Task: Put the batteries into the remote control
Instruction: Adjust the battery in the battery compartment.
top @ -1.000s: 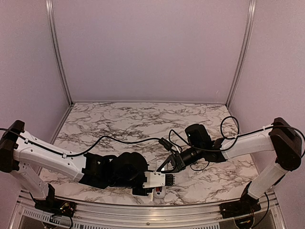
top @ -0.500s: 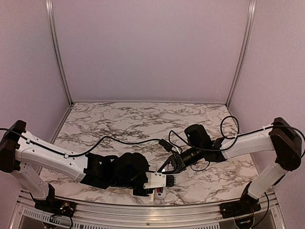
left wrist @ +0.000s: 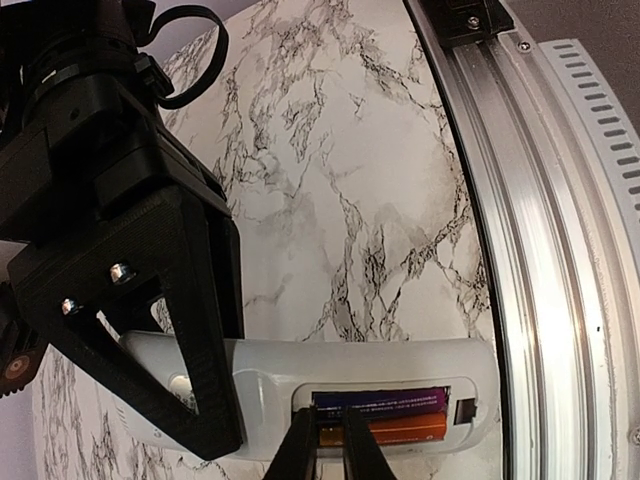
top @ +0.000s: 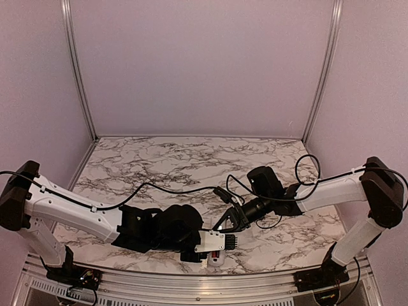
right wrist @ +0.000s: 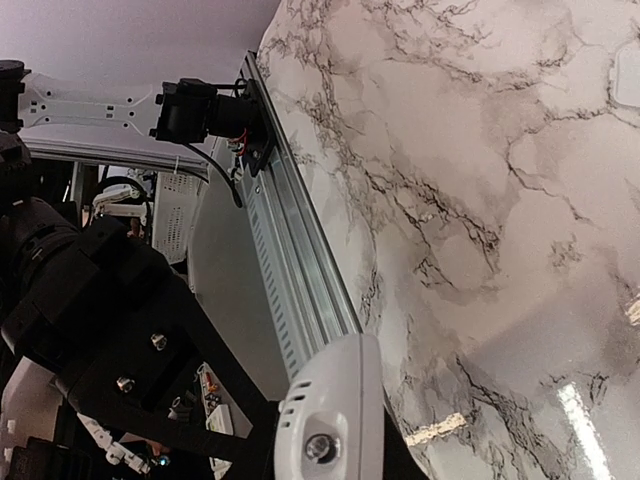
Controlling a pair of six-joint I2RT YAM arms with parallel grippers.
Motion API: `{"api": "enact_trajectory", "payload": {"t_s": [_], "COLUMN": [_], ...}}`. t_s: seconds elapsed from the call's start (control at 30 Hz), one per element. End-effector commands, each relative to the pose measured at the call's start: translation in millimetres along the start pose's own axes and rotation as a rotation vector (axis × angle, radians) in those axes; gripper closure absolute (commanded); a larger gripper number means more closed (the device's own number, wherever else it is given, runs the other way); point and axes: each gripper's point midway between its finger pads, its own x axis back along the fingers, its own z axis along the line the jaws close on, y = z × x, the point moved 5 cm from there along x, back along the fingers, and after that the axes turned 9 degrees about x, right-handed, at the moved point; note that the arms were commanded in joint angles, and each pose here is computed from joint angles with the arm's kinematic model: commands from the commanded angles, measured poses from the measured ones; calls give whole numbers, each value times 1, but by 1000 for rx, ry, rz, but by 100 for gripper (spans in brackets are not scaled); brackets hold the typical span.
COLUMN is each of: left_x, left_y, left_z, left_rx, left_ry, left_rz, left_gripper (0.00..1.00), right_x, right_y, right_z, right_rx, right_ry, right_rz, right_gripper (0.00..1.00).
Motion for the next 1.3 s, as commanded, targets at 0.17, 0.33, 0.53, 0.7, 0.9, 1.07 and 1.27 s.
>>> {"api": "enact_trajectory", "payload": {"t_s": [0.17, 0.33, 0.53, 0.7, 0.9, 1.07, 1.27], "left_x": [-22, -28, -32, -36, -41, -32, 0], "left_y": [-42, -48, -55, -60, -64, -52, -16], "left_z": [-28, -31, -33, -36, -37, -26, -4], "left_rx": [-48, -69, -77, -87, -91, -59, 30], "left_ry": [-100, -91, -96, -106, -104, -50, 55], "left_rz": [182, 229, 270, 296, 317, 265, 110], "left_gripper": [90, 90, 90, 90, 89, 85, 72], "right_x": [16, 17, 18, 20, 20, 17, 14], "right_y": [47, 48, 49, 50, 50, 46, 41], "right_z": [49, 50, 53, 57, 61, 52, 35], "right_rx": [179, 177, 183, 187, 196, 188, 179], "right_ry": [154, 163, 170, 174, 185, 164, 89], "right_rz": [-124, -128, -128, -132, -133, -126, -129], "right_gripper": [100, 100, 100, 100, 100, 100, 100]}}
